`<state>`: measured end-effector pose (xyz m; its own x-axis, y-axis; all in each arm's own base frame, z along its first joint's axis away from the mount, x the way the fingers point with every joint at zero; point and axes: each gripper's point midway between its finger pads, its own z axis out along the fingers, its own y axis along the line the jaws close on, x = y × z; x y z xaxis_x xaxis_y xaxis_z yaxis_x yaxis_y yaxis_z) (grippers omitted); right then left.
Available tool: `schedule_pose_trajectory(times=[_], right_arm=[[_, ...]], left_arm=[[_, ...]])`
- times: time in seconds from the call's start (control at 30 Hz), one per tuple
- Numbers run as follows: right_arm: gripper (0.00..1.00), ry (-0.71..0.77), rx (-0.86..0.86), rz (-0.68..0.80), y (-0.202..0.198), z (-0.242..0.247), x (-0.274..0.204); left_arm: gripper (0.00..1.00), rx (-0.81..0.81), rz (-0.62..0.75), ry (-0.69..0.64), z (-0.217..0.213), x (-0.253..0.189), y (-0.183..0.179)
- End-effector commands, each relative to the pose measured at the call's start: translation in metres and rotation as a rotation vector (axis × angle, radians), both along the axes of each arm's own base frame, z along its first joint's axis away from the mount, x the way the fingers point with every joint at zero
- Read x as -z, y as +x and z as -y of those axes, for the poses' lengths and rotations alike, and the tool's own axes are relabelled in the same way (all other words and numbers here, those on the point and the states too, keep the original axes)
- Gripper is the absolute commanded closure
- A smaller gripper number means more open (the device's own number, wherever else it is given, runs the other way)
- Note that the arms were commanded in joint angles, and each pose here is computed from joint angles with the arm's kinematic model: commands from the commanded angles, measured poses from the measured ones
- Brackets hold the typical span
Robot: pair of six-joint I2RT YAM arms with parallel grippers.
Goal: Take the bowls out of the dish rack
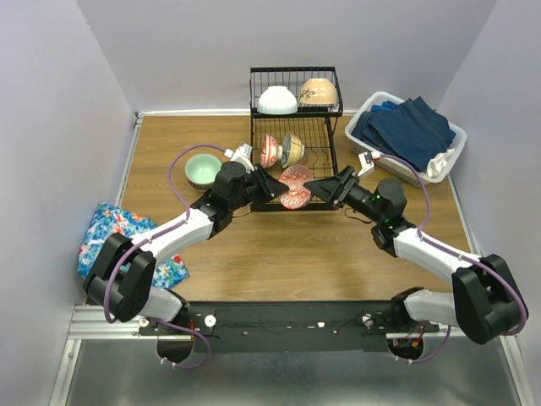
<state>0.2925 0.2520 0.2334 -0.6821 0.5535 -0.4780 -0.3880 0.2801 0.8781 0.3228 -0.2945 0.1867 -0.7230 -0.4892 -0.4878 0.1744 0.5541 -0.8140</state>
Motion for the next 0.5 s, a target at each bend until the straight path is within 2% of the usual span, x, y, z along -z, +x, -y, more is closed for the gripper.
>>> schedule_pose_trajectory(times=[0.0, 0.03, 0.1, 0.13, 0.27, 0.33, 0.43, 0.47], right_arm=[[0.68, 0.054, -0.022, 0.071, -0.010, -0.001, -0.022], [0.66, 0.051, -0.020, 0.067, -0.010, 0.000, -0.020], [0.61, 0.045, -0.015, 0.063, -0.010, 0.000, -0.018], [0.53, 0.040, -0.015, 0.065, -0.010, 0.000, -0.018], [0.34, 0.016, -0.003, 0.058, -0.009, 0.002, -0.013], [0.30, -0.008, -0.004, 0.054, -0.009, 0.002, -0.009], [0.13, -0.039, -0.008, 0.055, -0.007, 0.001, -0.006], [0.11, -0.047, -0.008, 0.055, -0.006, 0.001, -0.005]], left_arm=[[0.79, 0.014, 0.000, -0.020, 0.001, 0.002, -0.007], [0.90, 0.015, 0.005, -0.022, 0.000, 0.000, -0.009], [0.98, 0.015, 0.002, -0.012, -0.002, 0.002, -0.011], [1.00, 0.014, 0.016, -0.002, -0.004, 0.000, -0.012], [1.00, -0.015, 0.030, 0.080, -0.020, 0.007, -0.015], [1.00, -0.044, 0.058, 0.116, -0.032, 0.002, -0.015], [1.00, -0.100, 0.076, 0.205, -0.058, 0.002, -0.016], [1.00, -0.109, 0.068, 0.253, -0.067, 0.009, -0.018]])
